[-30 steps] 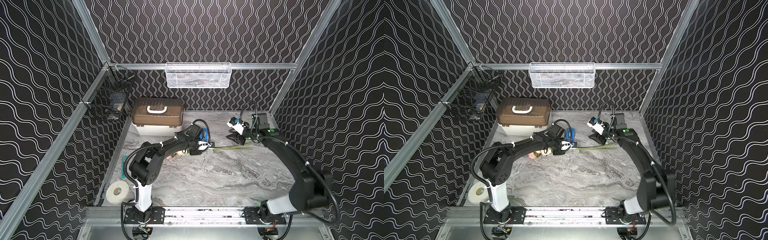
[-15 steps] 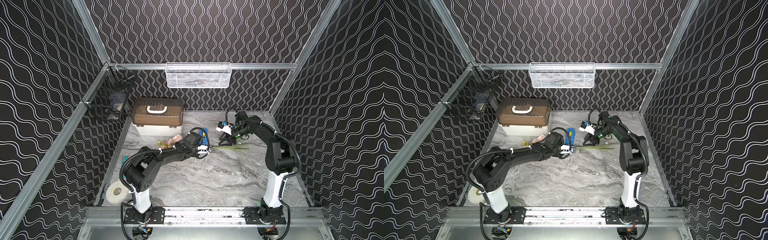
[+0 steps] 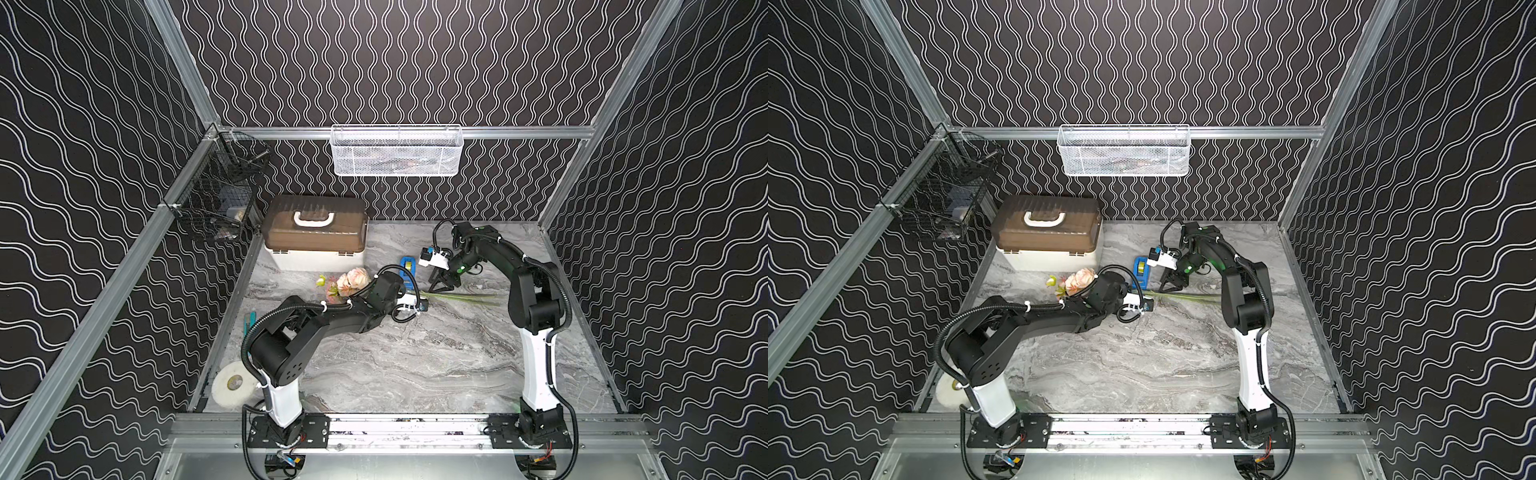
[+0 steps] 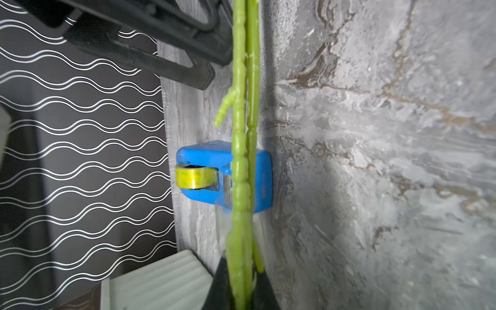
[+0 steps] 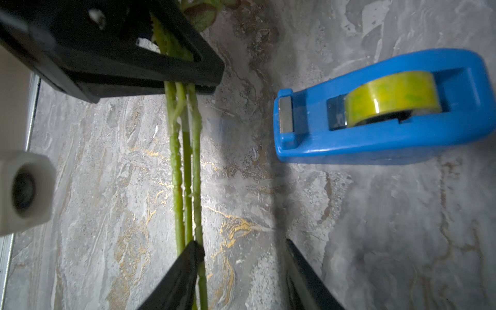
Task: Wrap bouquets with tape
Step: Wrap the tape around the bouquet.
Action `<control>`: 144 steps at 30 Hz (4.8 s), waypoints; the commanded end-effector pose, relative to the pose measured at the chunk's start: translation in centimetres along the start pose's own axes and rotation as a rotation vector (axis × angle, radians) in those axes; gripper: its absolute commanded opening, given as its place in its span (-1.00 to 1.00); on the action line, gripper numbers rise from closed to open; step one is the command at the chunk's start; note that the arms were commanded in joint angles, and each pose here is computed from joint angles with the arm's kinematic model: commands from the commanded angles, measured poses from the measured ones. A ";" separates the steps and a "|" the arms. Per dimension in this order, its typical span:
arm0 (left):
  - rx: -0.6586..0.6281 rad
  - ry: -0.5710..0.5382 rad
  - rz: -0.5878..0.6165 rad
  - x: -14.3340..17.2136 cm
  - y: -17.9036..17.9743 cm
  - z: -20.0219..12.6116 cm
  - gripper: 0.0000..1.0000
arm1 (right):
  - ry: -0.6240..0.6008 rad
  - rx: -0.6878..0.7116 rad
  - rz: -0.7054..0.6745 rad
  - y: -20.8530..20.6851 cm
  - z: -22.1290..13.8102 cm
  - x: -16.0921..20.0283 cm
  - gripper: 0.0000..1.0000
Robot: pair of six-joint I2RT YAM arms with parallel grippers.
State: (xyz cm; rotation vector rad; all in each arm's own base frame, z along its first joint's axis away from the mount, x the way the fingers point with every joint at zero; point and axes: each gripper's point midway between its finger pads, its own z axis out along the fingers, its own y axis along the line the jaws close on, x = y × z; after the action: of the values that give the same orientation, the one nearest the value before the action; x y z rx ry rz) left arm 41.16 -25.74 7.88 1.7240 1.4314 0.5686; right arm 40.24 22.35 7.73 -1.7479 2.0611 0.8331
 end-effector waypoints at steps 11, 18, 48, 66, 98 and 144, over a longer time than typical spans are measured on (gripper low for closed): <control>-0.112 0.000 0.027 -0.2 2.1 0.2 -1.00 | -0.017 -0.112 0.003 2.5 0.1 -0.6 0.07; -0.115 -0.007 0.027 -0.3 2.2 -0.1 -1.00 | 0.064 -0.077 0.003 1.0 2.2 0.9 -0.04; 0.399 -0.294 -0.287 -1.6 0.5 -9.0 0.25 | 0.058 0.259 -0.408 0.1 2.7 0.4 -1.00; 0.665 -0.202 -0.401 -1.4 0.3 -4.7 0.21 | -0.020 0.621 -0.650 -0.8 3.8 0.2 -1.00; 0.846 -0.122 -0.408 -1.2 -3.7 -1.3 -0.44 | -0.094 0.836 -0.857 0.6 2.8 -1.1 -1.00; 0.109 -0.192 -0.104 -2.1 2.0 -1.2 -1.00 | -0.202 0.092 -0.057 6.6 -4.1 -2.4 -0.14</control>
State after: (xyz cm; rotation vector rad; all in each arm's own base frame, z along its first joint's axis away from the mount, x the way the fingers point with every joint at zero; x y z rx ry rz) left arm 39.28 -26.50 7.83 1.8073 1.5442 0.2056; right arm 37.27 21.84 13.94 -1.6013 1.8120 0.6540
